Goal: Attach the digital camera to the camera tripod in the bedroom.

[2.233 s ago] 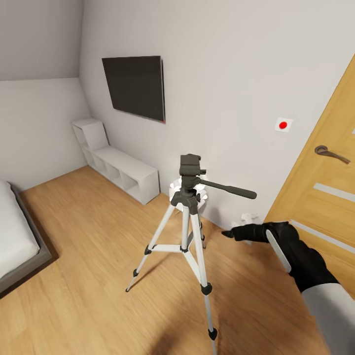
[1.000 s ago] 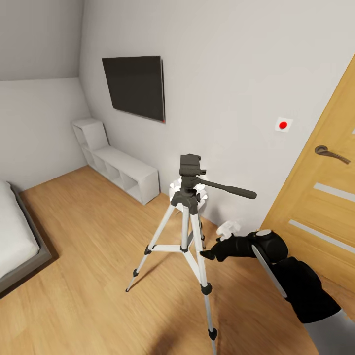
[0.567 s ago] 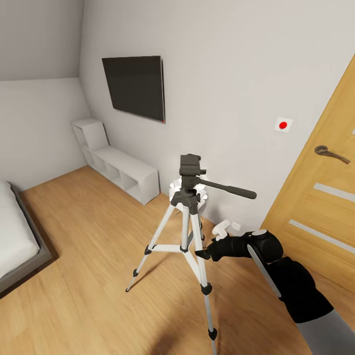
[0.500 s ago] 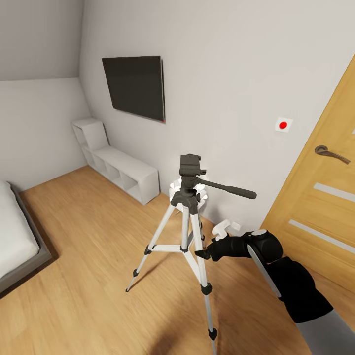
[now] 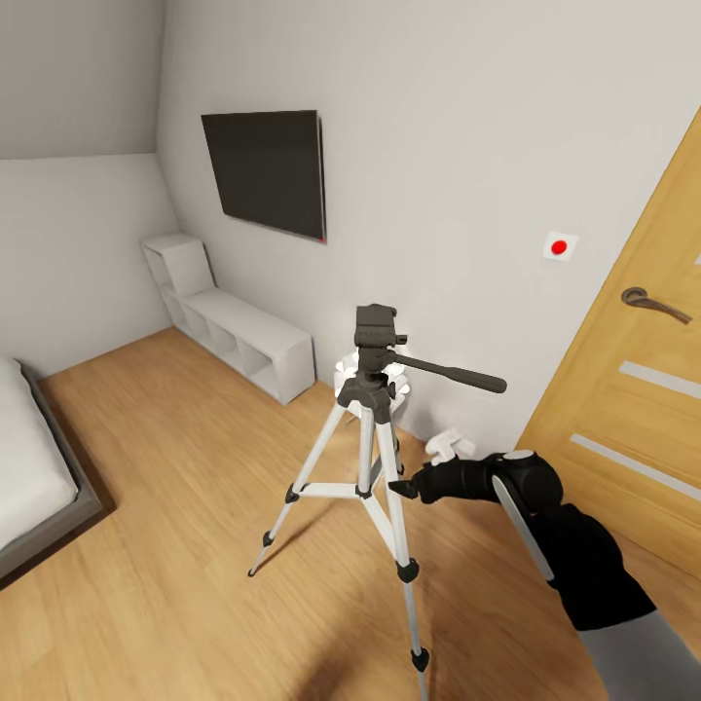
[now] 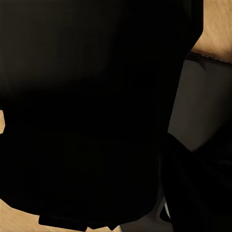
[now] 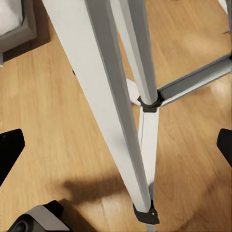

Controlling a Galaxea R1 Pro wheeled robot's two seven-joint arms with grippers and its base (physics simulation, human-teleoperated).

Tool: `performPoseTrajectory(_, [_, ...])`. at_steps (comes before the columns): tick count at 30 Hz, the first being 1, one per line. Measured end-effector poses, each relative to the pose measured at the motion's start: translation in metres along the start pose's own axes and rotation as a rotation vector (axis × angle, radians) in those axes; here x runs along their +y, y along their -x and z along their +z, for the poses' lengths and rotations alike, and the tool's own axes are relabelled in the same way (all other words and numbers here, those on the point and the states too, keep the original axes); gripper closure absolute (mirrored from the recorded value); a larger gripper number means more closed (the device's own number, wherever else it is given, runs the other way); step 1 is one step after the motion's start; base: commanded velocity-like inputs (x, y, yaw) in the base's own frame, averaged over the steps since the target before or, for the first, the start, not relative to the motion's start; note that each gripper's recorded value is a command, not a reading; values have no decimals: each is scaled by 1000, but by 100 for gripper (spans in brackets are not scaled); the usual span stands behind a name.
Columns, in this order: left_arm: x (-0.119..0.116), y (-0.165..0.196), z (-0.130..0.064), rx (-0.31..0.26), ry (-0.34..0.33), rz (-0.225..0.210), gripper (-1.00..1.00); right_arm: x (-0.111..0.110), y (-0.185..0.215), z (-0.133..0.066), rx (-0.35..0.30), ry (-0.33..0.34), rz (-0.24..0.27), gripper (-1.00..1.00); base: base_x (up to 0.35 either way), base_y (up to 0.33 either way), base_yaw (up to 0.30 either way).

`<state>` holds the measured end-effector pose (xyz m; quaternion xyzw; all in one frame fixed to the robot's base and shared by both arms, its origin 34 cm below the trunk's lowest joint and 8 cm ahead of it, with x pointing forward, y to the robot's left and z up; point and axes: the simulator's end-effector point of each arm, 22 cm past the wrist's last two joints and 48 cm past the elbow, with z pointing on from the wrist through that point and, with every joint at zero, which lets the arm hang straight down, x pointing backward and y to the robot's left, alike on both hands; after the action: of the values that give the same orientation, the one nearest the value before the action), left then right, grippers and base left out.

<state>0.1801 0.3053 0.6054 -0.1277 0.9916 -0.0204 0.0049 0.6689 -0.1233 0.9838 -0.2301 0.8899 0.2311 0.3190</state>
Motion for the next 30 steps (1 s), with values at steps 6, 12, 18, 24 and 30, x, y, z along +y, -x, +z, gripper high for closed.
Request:
performPoseTrajectory(6, [0, 0, 0, 0, 0, 0, 100, 3, -4, 10, 7, 15, 38, -100, 0, 0, 0])
performPoseTrajectory(12, [0, 0, 0, 0, 0, 0, 100, 4, -9, 25, 4, 31, 135, -100, 0, 0, 0])
performPoseTrajectory(18, [0, 0, 0, 0, 0, 0, 100, 4, -9, 27, 2, 34, 148, -100, 0, 0, 0])
performPoseTrajectory(24, [0, 0, 0, 0, 0, 0, 100, 4, -10, 27, 3, 33, 148, -100, 0, 0, 0])
performPoseTrajectory(30, [0, 0, 0, 0, 0, 0, 100, 3, -7, 28, -16, 34, 143, -100, 0, 0, 0])
